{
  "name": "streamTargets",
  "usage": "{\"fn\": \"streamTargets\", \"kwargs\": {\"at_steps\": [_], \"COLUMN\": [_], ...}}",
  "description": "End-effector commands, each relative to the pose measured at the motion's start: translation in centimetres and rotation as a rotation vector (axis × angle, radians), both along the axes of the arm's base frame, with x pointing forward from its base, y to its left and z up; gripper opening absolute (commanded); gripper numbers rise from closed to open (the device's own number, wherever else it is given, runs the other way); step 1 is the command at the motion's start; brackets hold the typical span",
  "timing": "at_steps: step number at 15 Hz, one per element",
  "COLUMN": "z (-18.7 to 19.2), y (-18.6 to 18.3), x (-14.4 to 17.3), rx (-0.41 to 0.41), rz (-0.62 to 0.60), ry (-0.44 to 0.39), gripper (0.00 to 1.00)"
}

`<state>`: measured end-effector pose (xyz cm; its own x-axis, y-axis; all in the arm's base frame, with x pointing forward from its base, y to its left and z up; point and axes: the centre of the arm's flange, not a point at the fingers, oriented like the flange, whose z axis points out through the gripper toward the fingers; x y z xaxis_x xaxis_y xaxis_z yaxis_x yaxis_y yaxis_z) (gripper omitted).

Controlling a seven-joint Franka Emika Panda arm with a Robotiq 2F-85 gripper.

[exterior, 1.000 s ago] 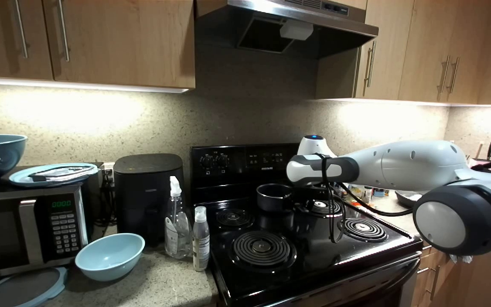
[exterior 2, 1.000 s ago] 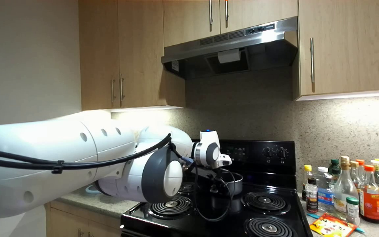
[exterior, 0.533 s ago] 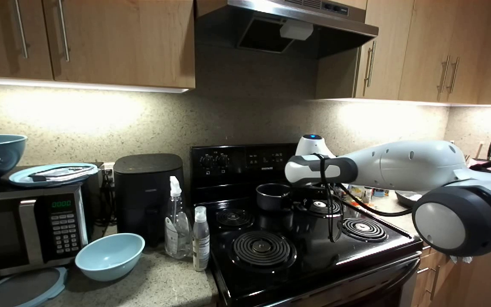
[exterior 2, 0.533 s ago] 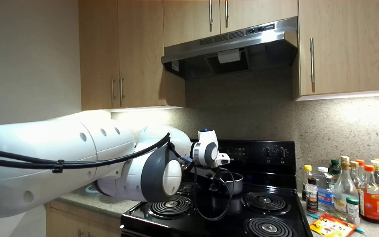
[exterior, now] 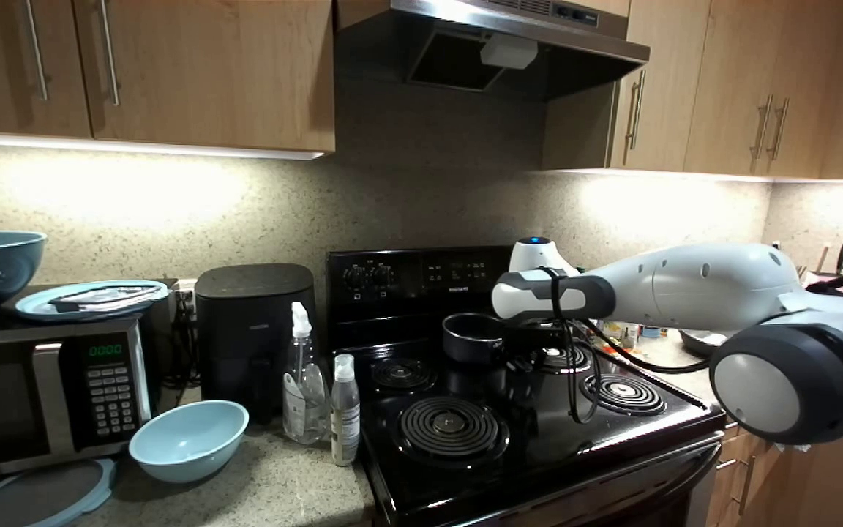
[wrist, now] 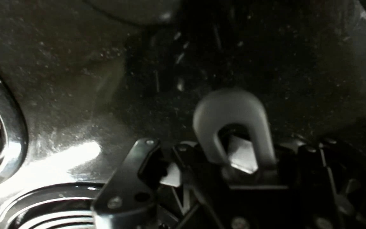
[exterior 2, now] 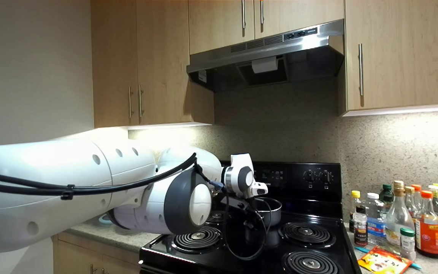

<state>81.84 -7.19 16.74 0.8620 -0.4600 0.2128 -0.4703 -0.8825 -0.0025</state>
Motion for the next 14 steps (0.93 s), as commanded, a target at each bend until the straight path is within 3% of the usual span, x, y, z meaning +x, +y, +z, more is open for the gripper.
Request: {"fn": "streamTargets", "kwargs": {"at_steps": [1, 2, 3, 10, 14], "z": [-0.6, -0.6, -0.3, -0.4, -1.2], "y": [0.0, -0.2, -0.4, -0.6, -0.8], "x": [-2.9, -2.9, -0.4, -0.4, -2.3], "rx": [-0.038, -0.037, -0.011, -0.016, -0.041], "rz": [-0.09, -0.109, -0.059, -0.079, -0.116], "ry": [0.054, 0.053, 0.033, 0.035, 0.065], "gripper": [0.0, 0.0, 0.0, 0.0, 0.0]}}
